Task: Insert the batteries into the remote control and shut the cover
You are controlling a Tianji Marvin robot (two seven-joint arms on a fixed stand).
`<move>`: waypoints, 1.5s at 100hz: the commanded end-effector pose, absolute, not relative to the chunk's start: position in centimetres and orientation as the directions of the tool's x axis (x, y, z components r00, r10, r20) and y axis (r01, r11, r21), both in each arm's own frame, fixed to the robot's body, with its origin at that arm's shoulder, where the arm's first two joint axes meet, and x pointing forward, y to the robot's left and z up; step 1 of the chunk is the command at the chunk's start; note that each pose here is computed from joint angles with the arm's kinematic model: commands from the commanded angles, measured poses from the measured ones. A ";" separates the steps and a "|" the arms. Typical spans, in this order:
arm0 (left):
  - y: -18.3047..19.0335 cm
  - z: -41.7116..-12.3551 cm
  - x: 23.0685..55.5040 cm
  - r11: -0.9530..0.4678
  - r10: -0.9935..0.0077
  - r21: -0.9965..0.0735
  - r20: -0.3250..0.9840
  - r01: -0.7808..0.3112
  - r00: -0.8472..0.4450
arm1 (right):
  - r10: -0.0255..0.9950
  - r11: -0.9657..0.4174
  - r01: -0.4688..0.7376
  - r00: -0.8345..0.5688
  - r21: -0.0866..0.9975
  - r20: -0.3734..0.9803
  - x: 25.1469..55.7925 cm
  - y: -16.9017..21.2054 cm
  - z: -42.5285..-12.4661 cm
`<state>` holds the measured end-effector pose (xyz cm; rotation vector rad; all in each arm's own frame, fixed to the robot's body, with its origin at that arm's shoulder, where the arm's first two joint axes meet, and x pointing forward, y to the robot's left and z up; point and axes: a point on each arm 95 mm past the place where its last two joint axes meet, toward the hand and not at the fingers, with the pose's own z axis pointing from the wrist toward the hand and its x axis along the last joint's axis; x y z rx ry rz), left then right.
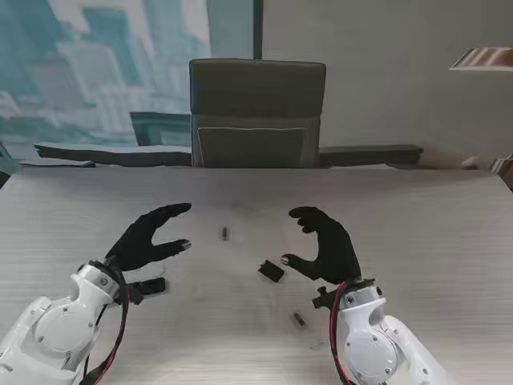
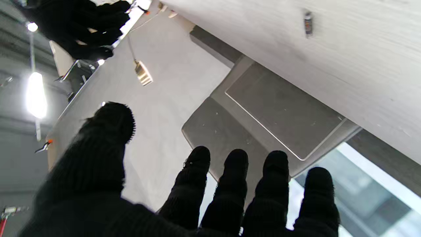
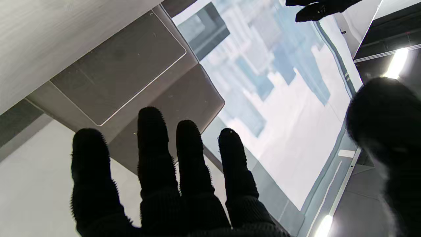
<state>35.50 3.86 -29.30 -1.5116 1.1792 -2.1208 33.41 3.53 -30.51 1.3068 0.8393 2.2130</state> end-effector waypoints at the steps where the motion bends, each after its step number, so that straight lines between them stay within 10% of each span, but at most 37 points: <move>1: 3.5 -29.3 35.3 -0.621 -0.640 -0.750 0.653 -0.227 -0.405 | 0.626 -0.723 -0.045 -0.465 0.689 0.626 33.2 3.8 -30.5; 82: 5.0 -28.5 33.3 -0.216 -0.932 -0.968 0.243 -0.127 -0.269 | 0.601 -0.739 -0.009 -0.460 0.673 0.653 35.0 3.8 -30.6; 150: 9.8 -32.3 30.8 0.145 -0.986 -0.909 -0.102 -0.390 -0.129 | 0.625 -0.725 0.004 -0.415 0.688 0.661 35.9 3.8 -31.2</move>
